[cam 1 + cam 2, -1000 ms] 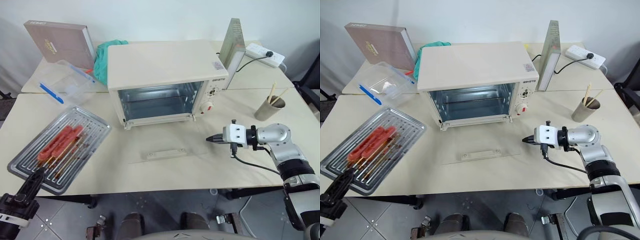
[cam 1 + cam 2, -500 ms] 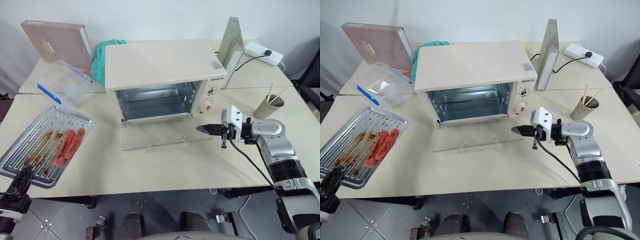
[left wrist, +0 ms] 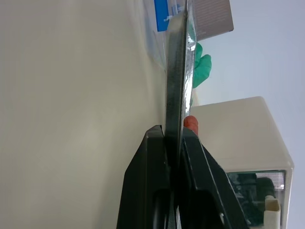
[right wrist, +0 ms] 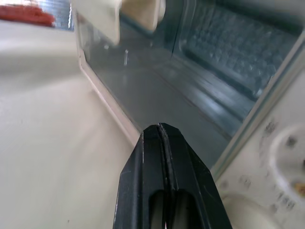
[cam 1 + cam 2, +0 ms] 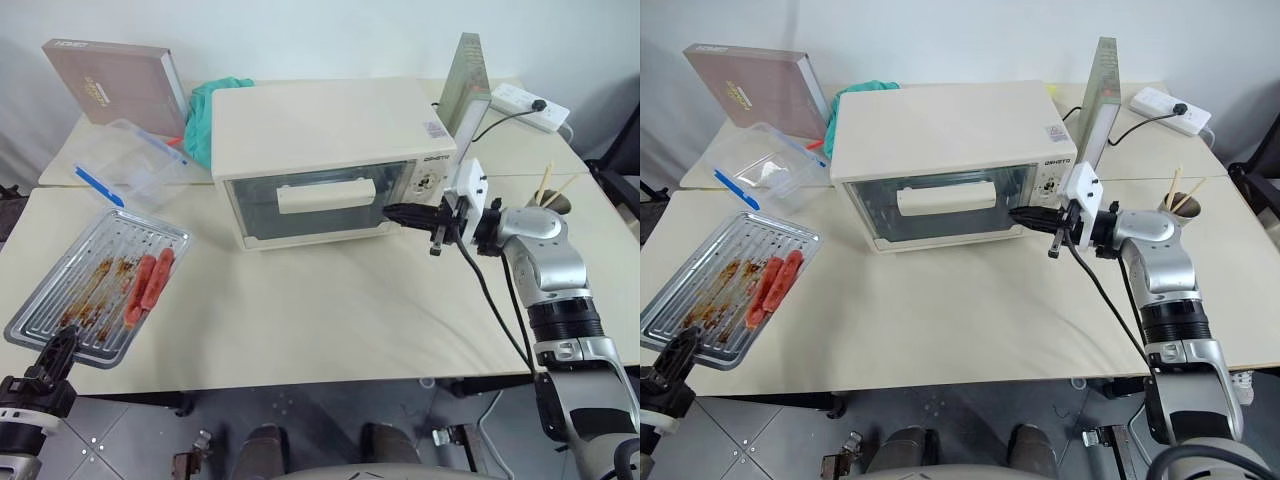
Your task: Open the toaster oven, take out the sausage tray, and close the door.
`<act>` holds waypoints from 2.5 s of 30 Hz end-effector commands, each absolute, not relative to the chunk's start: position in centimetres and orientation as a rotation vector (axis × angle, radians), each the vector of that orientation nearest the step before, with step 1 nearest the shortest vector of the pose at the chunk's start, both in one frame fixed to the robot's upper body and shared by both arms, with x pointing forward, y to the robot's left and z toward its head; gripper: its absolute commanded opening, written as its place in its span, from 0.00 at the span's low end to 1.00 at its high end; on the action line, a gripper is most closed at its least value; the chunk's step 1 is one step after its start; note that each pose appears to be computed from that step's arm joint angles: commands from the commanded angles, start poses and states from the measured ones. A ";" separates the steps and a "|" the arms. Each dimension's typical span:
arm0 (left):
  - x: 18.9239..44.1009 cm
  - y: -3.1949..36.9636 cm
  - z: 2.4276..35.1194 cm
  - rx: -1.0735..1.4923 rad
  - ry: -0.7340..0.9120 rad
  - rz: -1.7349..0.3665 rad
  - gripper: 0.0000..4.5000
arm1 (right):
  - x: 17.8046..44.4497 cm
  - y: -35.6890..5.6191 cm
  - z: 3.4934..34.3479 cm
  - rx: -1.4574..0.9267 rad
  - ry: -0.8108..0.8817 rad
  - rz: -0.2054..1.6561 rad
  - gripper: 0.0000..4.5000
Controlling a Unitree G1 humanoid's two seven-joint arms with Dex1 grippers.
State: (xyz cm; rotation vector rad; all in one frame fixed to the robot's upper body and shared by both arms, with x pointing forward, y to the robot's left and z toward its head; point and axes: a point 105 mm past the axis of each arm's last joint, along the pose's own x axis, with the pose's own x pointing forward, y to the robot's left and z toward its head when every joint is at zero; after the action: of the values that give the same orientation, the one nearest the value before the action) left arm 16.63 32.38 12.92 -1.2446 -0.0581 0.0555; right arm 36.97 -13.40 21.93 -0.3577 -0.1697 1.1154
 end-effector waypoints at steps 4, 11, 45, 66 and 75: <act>16.4 31.4 12.1 -1.299 -0.048 0.032 0.00 | 36.6 -13.3 24.7 -0.366 -0.249 1.112 0.01; 16.5 28.5 10.2 -1.372 0.052 -0.031 0.00 | 34.0 -14.1 22.6 -0.412 -0.078 1.266 0.01; 24.5 16.8 10.4 -1.092 0.851 -0.838 0.00 | 28.9 -17.9 18.7 -0.495 0.274 1.386 0.01; 26.1 17.6 13.5 -1.074 0.731 -0.872 0.00 | 29.7 -17.8 18.3 -0.496 0.249 1.344 0.01; 24.1 18.4 13.0 -1.074 0.664 -0.808 0.00 | 30.1 -18.1 18.4 -0.516 0.267 1.378 0.01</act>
State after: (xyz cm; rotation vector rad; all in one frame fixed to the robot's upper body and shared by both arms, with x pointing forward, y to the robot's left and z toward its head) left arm 24.50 18.66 11.54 -1.0728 0.7198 -0.7564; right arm 30.11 -18.26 17.42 -0.4767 0.3034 1.3573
